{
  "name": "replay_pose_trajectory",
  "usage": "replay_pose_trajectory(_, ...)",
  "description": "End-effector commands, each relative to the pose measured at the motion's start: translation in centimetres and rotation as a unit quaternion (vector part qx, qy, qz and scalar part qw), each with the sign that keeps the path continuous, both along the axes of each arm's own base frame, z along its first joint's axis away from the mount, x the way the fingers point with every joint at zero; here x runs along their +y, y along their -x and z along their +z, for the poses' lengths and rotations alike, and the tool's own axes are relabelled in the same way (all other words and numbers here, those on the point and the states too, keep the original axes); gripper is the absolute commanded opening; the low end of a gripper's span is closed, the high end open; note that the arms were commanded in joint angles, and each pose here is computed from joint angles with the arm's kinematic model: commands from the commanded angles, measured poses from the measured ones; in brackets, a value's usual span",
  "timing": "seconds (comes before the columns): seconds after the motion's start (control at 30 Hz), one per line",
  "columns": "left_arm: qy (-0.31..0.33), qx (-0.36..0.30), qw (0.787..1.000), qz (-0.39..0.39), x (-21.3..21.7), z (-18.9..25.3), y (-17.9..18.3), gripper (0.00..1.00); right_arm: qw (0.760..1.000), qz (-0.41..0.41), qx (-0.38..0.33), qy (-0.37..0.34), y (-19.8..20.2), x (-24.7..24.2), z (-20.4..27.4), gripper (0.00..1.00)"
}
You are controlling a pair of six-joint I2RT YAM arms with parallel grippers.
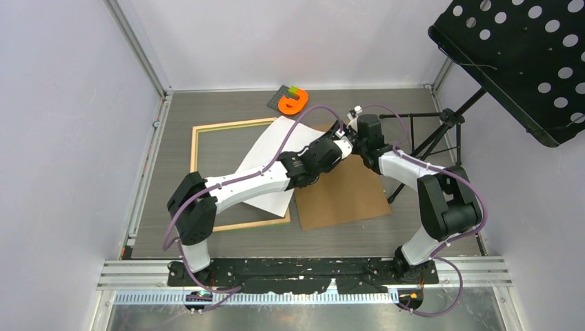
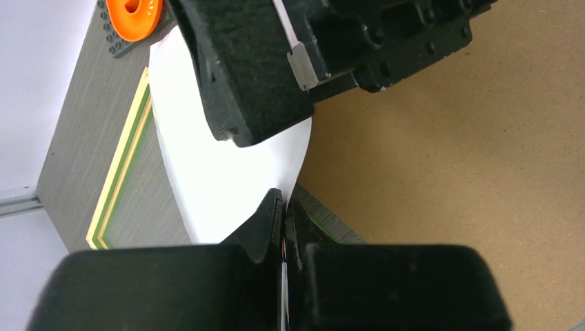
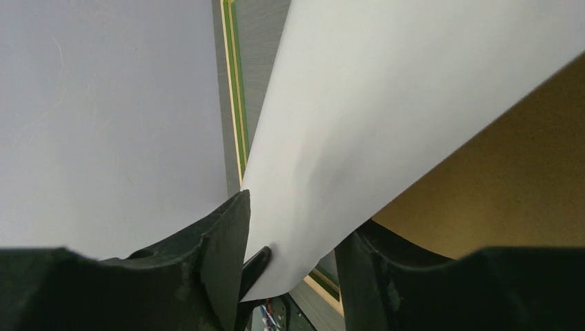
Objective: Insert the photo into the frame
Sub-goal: Turn over the photo from the photo frame.
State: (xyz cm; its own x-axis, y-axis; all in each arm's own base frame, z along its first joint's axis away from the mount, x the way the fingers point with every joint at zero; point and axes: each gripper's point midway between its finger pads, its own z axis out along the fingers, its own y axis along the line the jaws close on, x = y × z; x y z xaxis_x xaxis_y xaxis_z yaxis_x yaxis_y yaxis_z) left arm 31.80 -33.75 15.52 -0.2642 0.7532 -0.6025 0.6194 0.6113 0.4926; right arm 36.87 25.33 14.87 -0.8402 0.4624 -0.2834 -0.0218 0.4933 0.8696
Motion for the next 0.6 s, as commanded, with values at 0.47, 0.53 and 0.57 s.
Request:
replay_pose_trajectory(0.47, 0.021, 0.001, 1.000, -0.017, -2.1, 1.0, 1.0, 0.10, 0.999, -0.024, -0.042, -0.010, -0.8, -1.0, 2.5, 0.19)
replay_pose_trajectory(0.53, 0.020, 0.002, 1.000, -0.022, -2.3, 0.9, 1.3, 0.21, 0.999, -0.027, -0.044, -0.011, -1.0, -1.2, 2.8, 0.14)
replay_pose_trajectory(0.57, 0.019, 0.003, 0.999, -0.025, -2.4, 0.9, 1.5, 0.29, 0.999, -0.029, -0.045, -0.011, -1.1, -1.3, 2.9, 0.12)
